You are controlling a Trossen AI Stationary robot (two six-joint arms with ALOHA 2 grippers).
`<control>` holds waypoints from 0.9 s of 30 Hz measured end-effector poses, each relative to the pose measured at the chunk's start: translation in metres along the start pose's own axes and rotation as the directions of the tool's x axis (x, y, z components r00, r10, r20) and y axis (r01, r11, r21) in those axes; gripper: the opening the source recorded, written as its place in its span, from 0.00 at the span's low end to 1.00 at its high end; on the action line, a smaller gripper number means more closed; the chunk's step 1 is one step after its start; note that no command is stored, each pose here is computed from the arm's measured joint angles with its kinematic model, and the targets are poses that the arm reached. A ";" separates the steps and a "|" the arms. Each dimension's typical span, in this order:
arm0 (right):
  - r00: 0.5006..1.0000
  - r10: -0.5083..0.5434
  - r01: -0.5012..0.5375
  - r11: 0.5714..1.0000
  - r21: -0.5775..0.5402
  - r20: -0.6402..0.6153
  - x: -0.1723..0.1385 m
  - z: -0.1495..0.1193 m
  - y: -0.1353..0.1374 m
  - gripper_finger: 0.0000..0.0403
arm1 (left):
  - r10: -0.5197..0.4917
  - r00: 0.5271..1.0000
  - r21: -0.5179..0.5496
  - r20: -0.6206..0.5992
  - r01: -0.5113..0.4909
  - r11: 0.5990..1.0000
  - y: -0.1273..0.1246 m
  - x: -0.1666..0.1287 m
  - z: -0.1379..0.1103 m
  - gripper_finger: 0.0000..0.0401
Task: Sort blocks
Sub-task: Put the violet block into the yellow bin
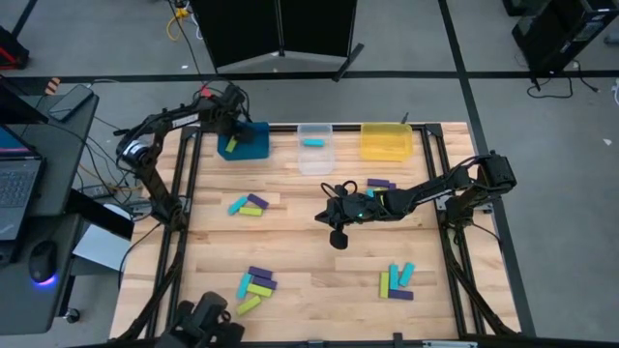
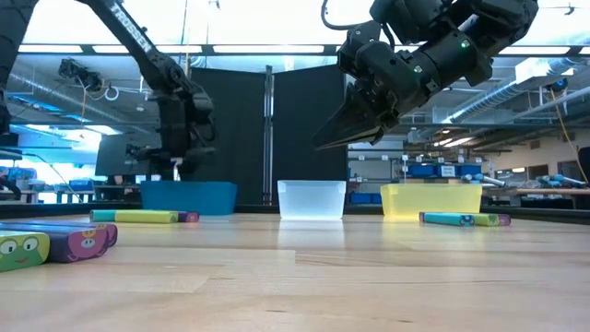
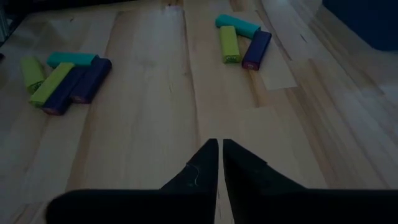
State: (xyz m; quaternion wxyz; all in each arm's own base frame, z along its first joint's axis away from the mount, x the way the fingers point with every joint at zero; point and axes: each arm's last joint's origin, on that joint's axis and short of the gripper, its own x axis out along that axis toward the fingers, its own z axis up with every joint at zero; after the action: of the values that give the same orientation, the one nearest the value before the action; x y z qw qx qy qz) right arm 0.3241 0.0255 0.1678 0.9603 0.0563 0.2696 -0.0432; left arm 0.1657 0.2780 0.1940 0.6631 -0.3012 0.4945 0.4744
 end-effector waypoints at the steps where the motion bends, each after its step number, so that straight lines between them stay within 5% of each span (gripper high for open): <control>1: 1.000 0.000 0.000 1.000 -0.002 0.000 0.000 0.000 0.000 0.10 | -0.006 1.000 0.007 0.027 0.006 1.000 -0.001 -0.008 0.000 0.54; 8: 1.000 0.000 0.000 1.000 -0.018 -0.003 0.000 0.000 0.000 0.13 | -0.089 0.969 0.158 0.230 0.053 0.986 -0.022 -0.060 -0.013 0.54; 13: 0.999 0.003 -0.004 1.000 -0.026 -0.037 -0.006 0.000 -0.001 0.12 | -0.303 0.901 0.347 0.309 0.190 0.918 -0.048 -0.076 -0.046 0.54; 17: 1.000 0.017 -0.017 1.000 -0.004 -0.018 -0.014 0.007 0.000 0.13 | -0.493 0.802 0.484 0.338 0.301 0.821 -0.067 -0.079 -0.079 0.54; 22: 0.999 0.044 -0.043 0.998 0.034 -0.010 -0.016 0.009 0.001 0.13 | -0.692 0.669 0.650 0.272 0.402 0.645 -0.091 -0.080 -0.123 0.54; 27: 0.999 0.047 -0.046 0.996 0.083 -0.014 -0.017 0.008 0.001 0.14 | -0.776 0.621 0.764 0.115 0.444 0.469 -0.117 -0.084 -0.164 0.54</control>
State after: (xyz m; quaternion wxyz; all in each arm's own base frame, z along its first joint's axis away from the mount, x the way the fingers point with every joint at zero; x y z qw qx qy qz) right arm 0.3145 0.0266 0.1835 0.9557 0.1026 0.2741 -0.0316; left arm 0.2088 0.0643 0.2111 0.9448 -0.0834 0.3144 0.0383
